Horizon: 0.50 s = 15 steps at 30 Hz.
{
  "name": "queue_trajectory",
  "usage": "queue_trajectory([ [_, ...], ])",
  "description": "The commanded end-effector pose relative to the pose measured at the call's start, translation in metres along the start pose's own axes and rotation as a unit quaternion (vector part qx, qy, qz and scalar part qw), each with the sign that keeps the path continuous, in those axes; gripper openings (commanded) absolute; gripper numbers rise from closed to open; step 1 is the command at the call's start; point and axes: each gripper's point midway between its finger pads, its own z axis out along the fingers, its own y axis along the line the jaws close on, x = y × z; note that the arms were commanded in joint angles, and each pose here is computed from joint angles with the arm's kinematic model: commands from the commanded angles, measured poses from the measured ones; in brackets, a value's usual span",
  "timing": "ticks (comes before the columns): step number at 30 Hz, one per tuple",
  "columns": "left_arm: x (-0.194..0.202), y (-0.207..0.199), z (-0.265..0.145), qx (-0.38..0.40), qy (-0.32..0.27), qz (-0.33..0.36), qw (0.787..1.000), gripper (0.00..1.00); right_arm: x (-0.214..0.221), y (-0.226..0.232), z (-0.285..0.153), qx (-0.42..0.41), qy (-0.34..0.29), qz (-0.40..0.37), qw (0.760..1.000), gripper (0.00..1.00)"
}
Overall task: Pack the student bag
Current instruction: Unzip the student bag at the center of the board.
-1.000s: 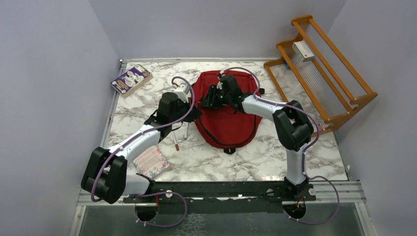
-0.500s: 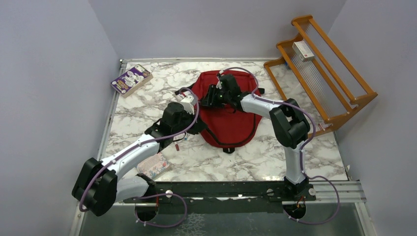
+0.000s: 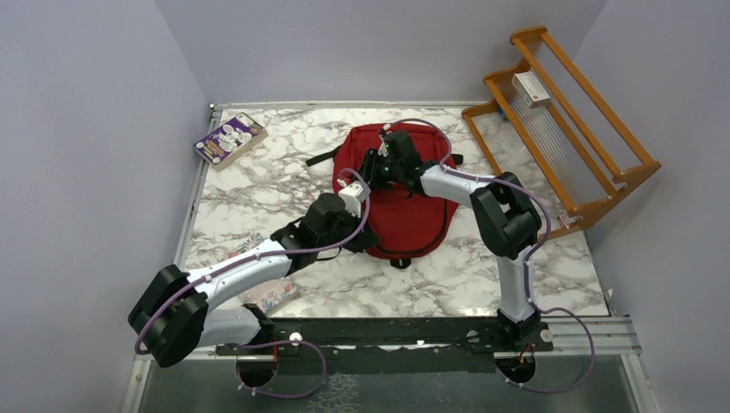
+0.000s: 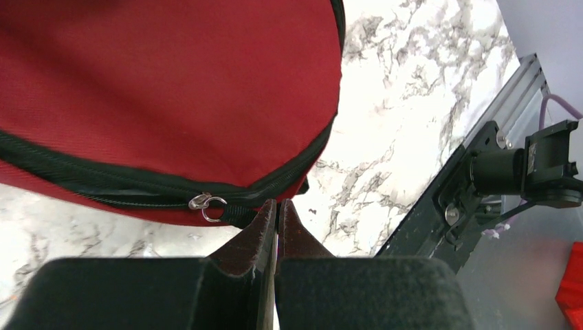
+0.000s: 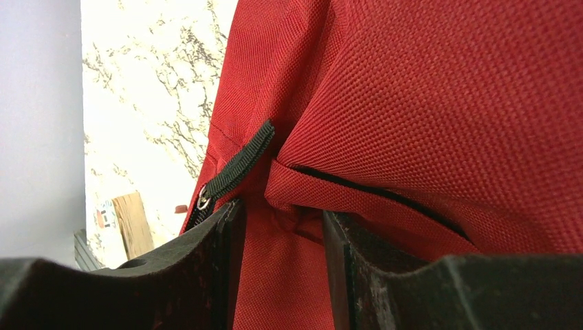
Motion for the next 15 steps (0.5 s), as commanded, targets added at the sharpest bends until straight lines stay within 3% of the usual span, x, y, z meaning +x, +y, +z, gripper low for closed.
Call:
queue_trajectory([
  [1,-0.004,-0.025,0.011,0.024,-0.009,0.011,1.0,0.0,-0.019,0.01,0.005,-0.024,-0.023,-0.007,0.999,0.49],
  [15,0.034,-0.075,0.044,0.068,0.032,0.042,0.996,0.0,-0.018,0.011,0.006,-0.031,-0.018,-0.009,0.999,0.49],
])
